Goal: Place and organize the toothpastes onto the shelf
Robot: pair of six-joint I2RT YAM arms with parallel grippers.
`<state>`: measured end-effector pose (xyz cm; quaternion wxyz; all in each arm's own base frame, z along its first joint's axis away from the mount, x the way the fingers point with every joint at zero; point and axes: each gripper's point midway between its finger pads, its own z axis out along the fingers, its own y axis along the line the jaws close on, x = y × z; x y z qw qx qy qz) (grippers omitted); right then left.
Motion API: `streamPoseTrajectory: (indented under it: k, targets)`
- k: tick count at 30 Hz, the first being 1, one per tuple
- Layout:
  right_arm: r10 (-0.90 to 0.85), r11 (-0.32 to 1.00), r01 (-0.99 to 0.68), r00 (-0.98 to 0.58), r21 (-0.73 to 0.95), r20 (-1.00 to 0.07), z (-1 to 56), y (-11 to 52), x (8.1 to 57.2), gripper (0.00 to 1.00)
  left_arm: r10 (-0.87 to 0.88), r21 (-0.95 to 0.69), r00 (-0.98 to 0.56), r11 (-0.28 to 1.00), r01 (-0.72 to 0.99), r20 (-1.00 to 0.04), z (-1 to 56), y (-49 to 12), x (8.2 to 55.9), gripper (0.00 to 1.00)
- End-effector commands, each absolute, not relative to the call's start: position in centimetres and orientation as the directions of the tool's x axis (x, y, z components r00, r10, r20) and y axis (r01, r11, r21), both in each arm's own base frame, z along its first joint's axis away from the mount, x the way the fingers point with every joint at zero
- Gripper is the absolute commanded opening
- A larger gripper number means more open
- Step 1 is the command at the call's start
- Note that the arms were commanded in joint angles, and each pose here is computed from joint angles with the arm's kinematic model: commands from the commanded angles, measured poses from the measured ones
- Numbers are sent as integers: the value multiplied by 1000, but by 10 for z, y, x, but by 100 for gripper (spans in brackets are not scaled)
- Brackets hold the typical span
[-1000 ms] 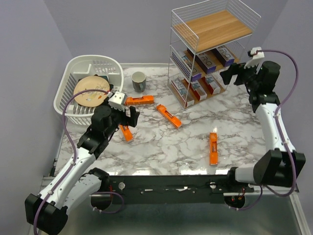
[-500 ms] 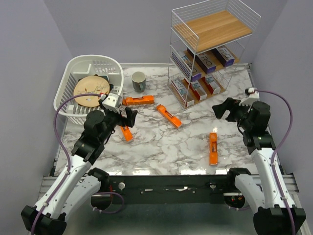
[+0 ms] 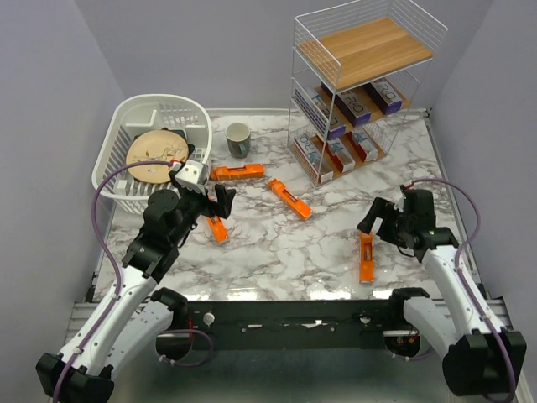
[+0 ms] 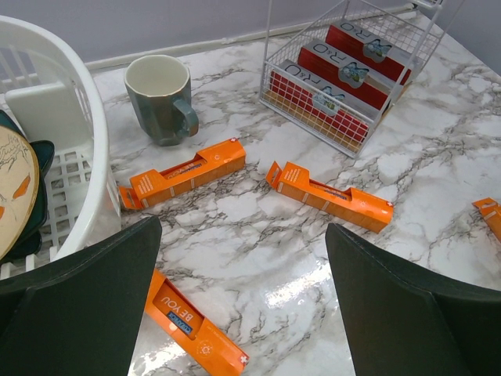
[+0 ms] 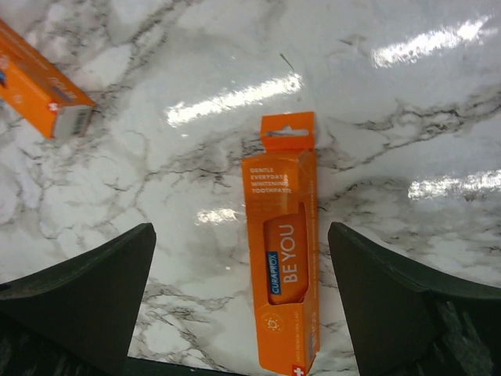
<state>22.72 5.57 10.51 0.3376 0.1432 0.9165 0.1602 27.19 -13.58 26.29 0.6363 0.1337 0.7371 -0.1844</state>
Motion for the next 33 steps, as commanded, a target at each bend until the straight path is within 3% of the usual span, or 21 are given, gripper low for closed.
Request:
streamPoseTrajectory:
  k: [1,13,19,23,33]
  targets:
    - [353,925,227,-811,304,-466,74,52,219,100,-59,-109,-125,892,439,-990,275,-136,270,99]
    - [253,963,202,-907,178,-338,25,64,218,96,-54,-114,-143,885,451,-988,271,-140,271,99]
    - [203,973,159,-935,168,-292,15,76,217,82,-52,-114,-148,885,452,-988,270,-140,272,99]
    - [180,973,128,-943,192,-280,10,91,217,67,-52,-115,-147,882,456,-988,271,-141,272,99]
    - [48,977,-15,-957,213,-285,13,166,240,54,-48,-111,-149,885,452,-988,269,-141,272,99]
